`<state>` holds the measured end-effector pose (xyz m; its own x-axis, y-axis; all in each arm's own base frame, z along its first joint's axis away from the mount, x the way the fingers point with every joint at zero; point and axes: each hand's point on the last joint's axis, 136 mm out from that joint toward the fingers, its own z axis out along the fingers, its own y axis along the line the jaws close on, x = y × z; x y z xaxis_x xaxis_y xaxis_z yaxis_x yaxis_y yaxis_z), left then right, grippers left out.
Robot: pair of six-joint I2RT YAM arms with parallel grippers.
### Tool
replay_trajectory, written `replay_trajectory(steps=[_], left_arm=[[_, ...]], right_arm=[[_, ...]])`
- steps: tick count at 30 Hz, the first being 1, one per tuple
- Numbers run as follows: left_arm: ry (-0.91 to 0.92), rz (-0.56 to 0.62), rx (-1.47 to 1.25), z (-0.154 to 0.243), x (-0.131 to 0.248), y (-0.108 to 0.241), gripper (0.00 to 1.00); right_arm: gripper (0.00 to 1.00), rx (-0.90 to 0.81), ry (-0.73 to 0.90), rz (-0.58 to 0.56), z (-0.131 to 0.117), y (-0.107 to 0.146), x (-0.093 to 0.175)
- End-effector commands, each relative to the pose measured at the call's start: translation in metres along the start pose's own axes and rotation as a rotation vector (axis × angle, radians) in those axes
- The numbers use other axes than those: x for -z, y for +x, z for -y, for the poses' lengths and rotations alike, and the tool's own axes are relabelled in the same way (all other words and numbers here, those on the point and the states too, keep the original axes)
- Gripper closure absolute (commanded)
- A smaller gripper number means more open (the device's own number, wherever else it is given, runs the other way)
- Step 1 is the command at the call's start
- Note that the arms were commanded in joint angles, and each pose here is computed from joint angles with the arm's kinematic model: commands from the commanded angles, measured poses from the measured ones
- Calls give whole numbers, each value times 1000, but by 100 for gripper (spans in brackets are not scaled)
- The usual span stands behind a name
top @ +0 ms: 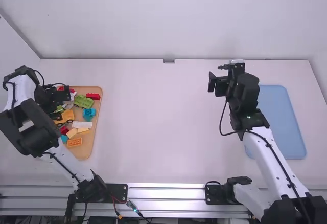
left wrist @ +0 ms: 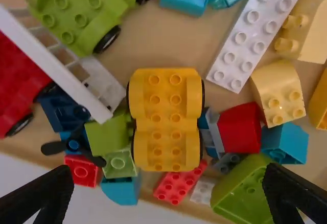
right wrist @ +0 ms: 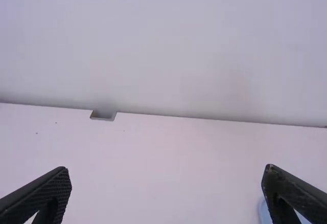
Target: Assemble lego blocks to make yellow taxi
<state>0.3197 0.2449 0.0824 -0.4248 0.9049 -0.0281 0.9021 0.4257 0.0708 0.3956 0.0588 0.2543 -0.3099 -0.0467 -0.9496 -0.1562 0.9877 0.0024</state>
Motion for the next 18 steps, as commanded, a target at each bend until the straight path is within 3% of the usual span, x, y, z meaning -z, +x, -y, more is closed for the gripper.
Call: replay_trajectory(steps=[1,10,18], left_arm=[[29,-3,-54,5,-6,-11,4],[57,-103,-46,17,-43,-10,17],[44,-92,9,19,-53,-3,28]], right_arm=[[1,-4,-3,38,-1,-19,1],[1,-4,-5,17,-2,-14,1],[1,-4,-5,24,-2,-16,1]])
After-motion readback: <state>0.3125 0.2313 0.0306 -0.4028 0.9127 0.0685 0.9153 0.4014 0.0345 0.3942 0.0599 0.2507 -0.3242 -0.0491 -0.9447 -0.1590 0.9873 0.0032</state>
